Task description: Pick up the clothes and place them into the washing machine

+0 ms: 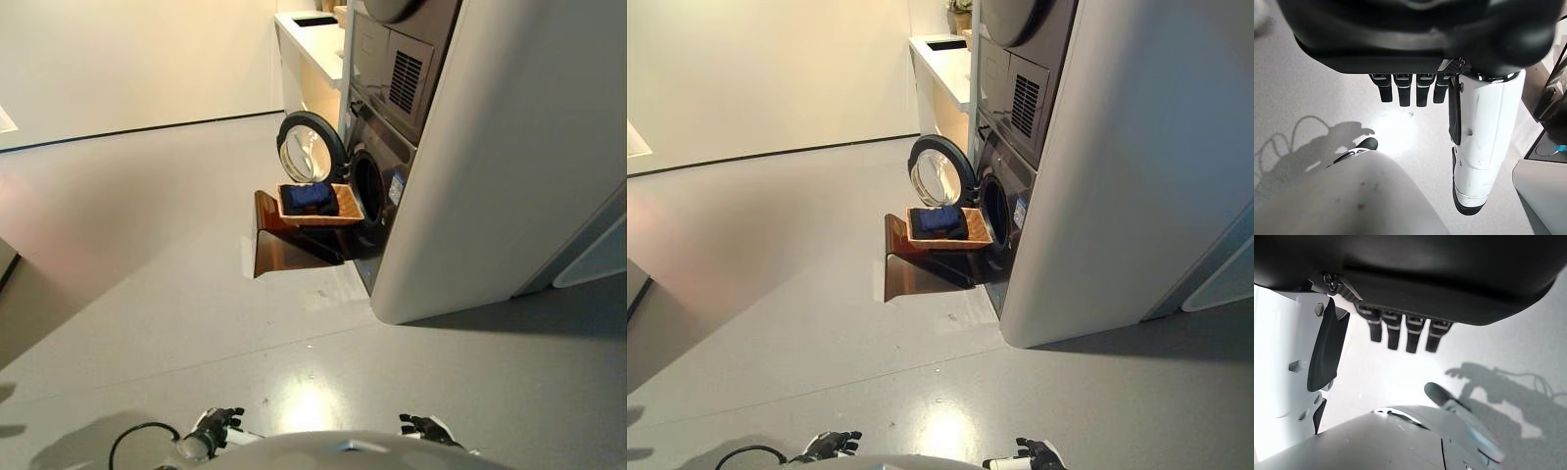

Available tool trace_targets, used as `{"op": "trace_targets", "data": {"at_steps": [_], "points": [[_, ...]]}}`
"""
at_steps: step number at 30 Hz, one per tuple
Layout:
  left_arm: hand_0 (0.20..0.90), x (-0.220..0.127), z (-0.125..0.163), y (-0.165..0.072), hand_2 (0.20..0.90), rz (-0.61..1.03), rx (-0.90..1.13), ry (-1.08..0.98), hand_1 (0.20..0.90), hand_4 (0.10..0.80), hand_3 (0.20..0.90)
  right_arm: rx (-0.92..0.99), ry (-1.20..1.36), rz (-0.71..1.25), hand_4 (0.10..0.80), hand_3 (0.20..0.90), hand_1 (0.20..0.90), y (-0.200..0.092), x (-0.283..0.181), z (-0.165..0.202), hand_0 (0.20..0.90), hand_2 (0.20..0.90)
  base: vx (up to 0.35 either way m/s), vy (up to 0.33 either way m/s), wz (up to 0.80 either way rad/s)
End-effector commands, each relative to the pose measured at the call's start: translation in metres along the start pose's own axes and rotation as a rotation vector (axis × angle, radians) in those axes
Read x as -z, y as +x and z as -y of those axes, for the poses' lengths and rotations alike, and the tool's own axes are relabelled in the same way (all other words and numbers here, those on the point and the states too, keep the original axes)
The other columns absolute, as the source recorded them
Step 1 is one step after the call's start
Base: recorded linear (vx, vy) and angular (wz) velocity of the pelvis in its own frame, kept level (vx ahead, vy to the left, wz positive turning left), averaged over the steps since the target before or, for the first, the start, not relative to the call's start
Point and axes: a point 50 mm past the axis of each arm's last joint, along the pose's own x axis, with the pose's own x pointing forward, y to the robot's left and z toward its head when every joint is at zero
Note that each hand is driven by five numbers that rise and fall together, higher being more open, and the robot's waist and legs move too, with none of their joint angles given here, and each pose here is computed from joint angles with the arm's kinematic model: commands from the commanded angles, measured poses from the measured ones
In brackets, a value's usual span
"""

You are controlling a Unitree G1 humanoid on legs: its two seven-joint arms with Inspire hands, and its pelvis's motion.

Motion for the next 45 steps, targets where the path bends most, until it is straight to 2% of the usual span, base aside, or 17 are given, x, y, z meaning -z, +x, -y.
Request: {"op": "trace_targets", "data": {"at_steps": [1,30,41,45], "points": [[0.9,-0.018,-0.003,0.003,0.9,0.049,-0.013,-0.026,0.9,0.8,0.9,-0.013,-0.082,-0.012,0.8,0.9,0.9,0.002,-0.004,0.002,0.9,0.9,0.0,0.0,0.0],[0.9,-0.013,-0.002,0.003,0.9,0.023,-0.015,-0.06,0.9,0.8,0.9,-0.01,-0.078,-0.027,0.8,0.9,0.9,0.001,-0.002,0.004,0.9,0.9,0.003,0.004,-0.01],[0.9,-0.034,-0.018,0.005,0.9,0.087,-0.061,-0.072,0.9,0.8,0.9,0.031,0.014,0.03,0.8,0.9,0.9,0.004,-0.023,0.015,0.9,0.9,0.011,0.068,-0.04],[0.9,-0.037,-0.026,0.004,0.9,0.106,-0.08,-0.102,0.9,0.8,0.9,0.054,0.098,0.001,0.8,0.9,0.9,0.002,-0.009,0.019,0.9,0.9,0.134,0.151,-0.06]]}}
